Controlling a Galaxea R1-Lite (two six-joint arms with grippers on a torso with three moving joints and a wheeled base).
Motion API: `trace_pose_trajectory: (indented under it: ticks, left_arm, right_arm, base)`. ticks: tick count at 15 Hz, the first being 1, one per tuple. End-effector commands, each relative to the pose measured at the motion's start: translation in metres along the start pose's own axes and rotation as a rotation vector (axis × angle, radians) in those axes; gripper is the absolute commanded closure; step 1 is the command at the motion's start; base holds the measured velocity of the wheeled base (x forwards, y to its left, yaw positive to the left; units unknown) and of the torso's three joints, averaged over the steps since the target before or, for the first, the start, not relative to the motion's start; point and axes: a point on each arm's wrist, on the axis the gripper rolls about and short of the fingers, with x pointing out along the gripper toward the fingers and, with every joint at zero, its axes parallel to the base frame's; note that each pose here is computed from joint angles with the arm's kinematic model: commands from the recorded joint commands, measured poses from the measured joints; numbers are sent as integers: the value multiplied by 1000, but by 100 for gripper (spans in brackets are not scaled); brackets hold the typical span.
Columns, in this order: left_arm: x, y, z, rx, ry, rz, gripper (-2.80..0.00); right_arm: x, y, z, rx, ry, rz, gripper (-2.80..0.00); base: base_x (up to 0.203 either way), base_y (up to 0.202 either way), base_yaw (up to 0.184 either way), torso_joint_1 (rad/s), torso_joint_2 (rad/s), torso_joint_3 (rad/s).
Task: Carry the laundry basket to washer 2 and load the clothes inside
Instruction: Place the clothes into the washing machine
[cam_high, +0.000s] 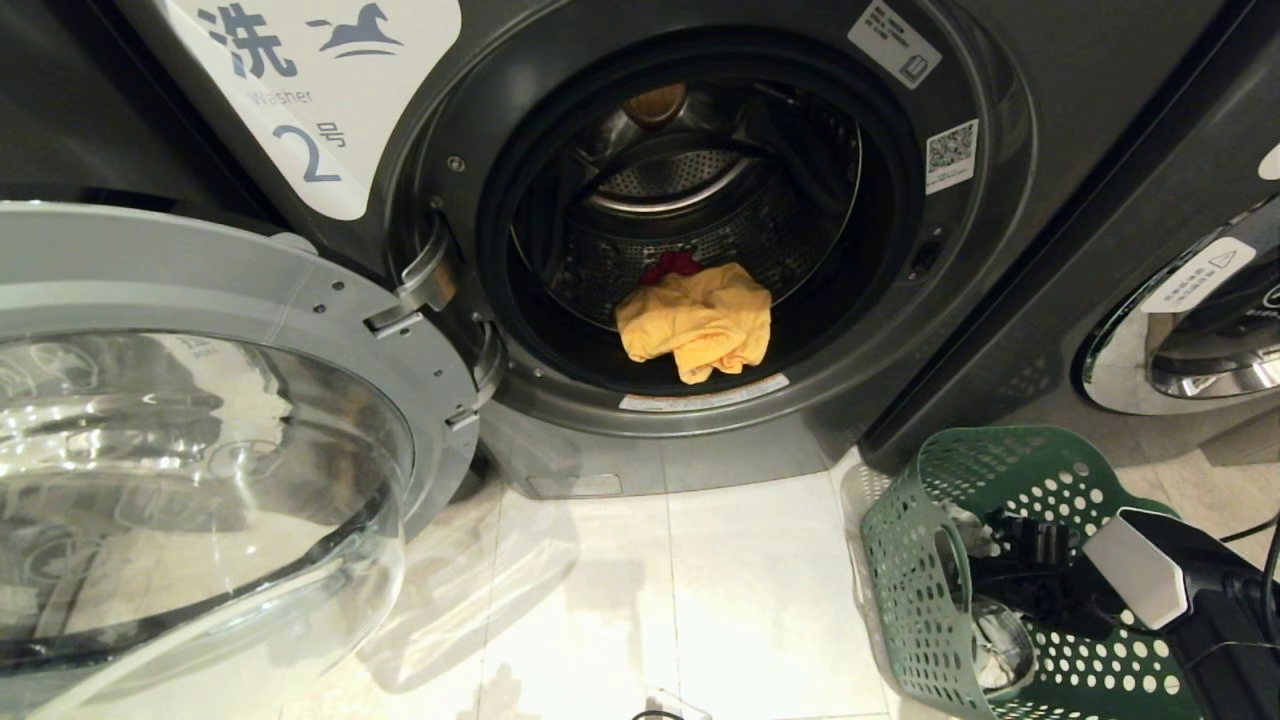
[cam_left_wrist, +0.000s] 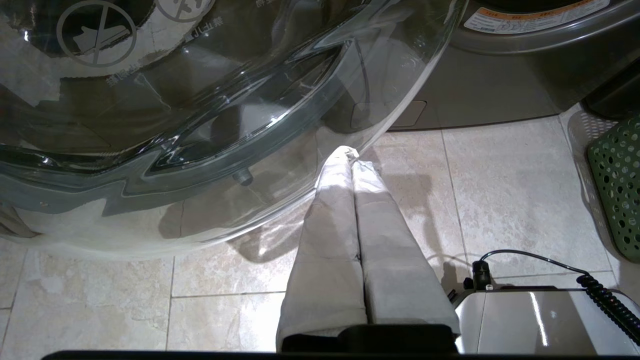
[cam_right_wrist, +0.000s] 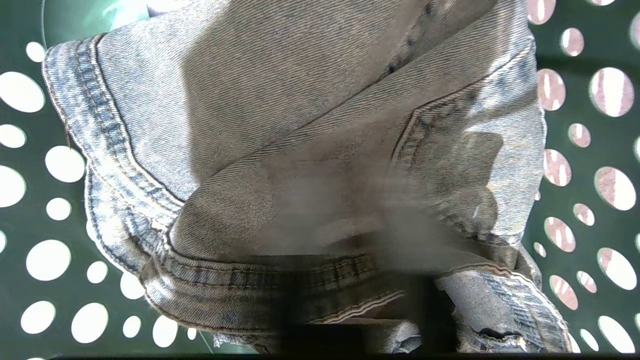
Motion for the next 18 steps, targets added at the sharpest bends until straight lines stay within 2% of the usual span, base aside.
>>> trace_pose_trajectory:
  ticks: [1, 5, 9, 12, 17, 18]
  left_arm:
    - [0, 0, 0, 0, 0, 0, 0]
    - [0, 0, 0, 0, 0, 0, 0]
    - [0, 0, 0, 0, 0, 0, 0]
    - [0, 0, 0, 0, 0, 0, 0]
    - [0, 0, 0, 0, 0, 0, 0]
    - [0, 0, 0, 0, 1, 0, 0]
  right_arm:
    - [-2, -1, 2, 1, -4, -1, 0]
    - [-16, -4, 11, 10, 6, -9, 0]
    - [-48, 3, 26, 21, 19, -11, 0]
    - [-57, 4, 32, 17, -45, -4, 0]
    - [-34, -3, 43, 17, -163, -3, 0]
    - [-32, -4, 43, 15, -169, -3, -280]
  base:
    - [0, 0, 0, 0, 0, 0]
    - [0, 0, 0, 0, 0, 0]
    - [0, 0, 0, 0, 0, 0]
    - [0, 0, 0, 0, 0, 0]
    - [0, 0, 0, 0, 0, 0]
    - [0, 0, 0, 0, 0, 0]
